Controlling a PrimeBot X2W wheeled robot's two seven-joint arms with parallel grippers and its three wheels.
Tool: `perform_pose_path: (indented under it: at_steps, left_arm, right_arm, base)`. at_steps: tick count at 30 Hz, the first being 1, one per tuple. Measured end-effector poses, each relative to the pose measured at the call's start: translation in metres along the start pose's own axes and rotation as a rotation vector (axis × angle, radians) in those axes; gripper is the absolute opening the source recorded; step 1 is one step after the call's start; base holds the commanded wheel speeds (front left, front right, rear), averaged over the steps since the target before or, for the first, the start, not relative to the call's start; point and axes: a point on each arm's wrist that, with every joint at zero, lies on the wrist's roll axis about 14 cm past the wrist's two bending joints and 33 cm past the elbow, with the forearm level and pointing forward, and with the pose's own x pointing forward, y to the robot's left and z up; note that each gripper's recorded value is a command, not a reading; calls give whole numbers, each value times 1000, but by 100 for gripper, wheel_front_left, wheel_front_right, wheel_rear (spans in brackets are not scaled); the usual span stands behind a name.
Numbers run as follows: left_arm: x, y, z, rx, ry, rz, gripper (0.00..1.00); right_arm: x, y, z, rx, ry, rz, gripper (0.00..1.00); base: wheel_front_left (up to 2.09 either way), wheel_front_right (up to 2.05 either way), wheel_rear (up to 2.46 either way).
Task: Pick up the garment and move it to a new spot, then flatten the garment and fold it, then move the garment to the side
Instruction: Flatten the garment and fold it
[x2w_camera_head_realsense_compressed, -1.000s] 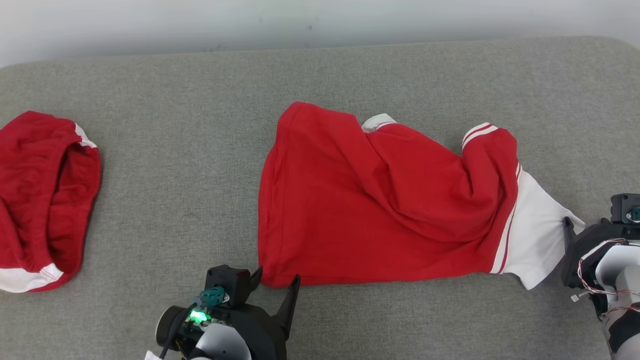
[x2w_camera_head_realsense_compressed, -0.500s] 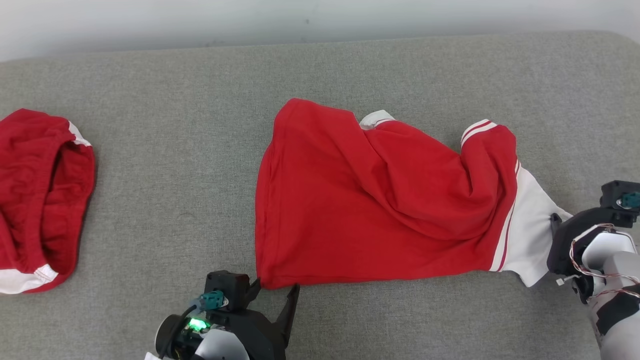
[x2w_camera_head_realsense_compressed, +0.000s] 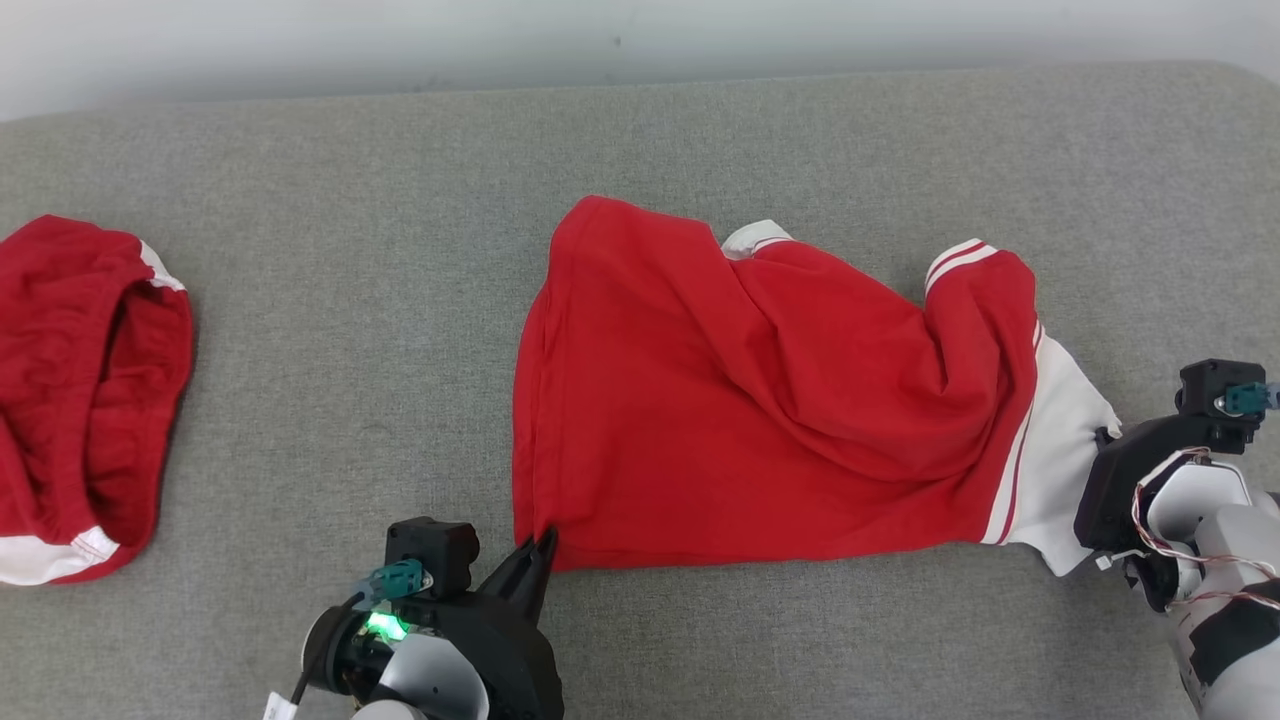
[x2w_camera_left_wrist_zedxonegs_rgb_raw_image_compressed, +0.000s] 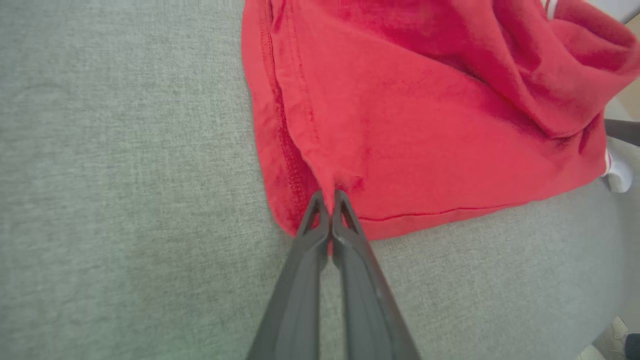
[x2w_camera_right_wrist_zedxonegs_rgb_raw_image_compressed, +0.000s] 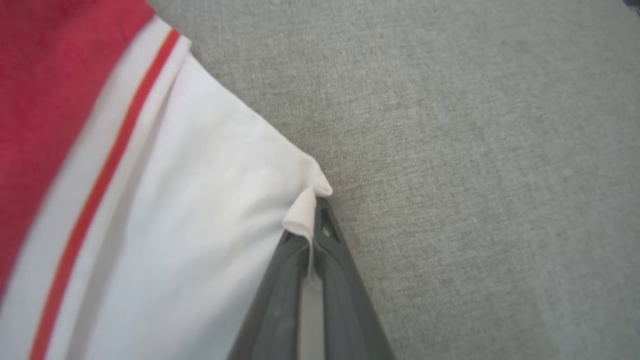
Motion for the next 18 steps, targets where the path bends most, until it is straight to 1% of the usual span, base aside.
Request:
perform_pose_path:
  at_steps: [4, 6, 7, 9, 11, 12, 16, 18]
  left_arm:
    - [-1, -5, 12, -47, -52, -18, 0]
    - [-2, -6, 22, -101, -89, -27, 0]
    - [-3, -5, 28, -145, -114, -31, 0]
    - [-5, -3, 42, -232, -157, -38, 0]
    - [-6, -2, 60, -294, -202, -56, 0]
    - [-6, -2, 60, -294, -202, -56, 0]
    - [-3, -3, 112, -386, -303, -119, 0]
    - [-1, -1, 137, -408, -343, -144, 0]
  right_arm:
    - [-4, 7, 9, 22, -57, 32, 0]
    - [-7, 17, 18, 68, -98, 70, 0]
    - [-9, 23, 25, 100, -123, 92, 0]
    - [-14, 39, 45, 172, -191, 150, 0]
    - [-23, 46, 72, 228, -274, 195, 0]
    - [-23, 46, 72, 228, -274, 195, 0]
    - [-48, 51, 132, 278, -442, 269, 0]
    - [-60, 53, 158, 290, -511, 299, 0]
  base:
    - [0, 0, 0]
    - [0, 0, 0]
    - [0, 0, 0]
    - [0, 0, 0]
    - [0, 0, 0]
    - [0, 0, 0]
    - [0, 0, 0]
    - [0, 0, 0]
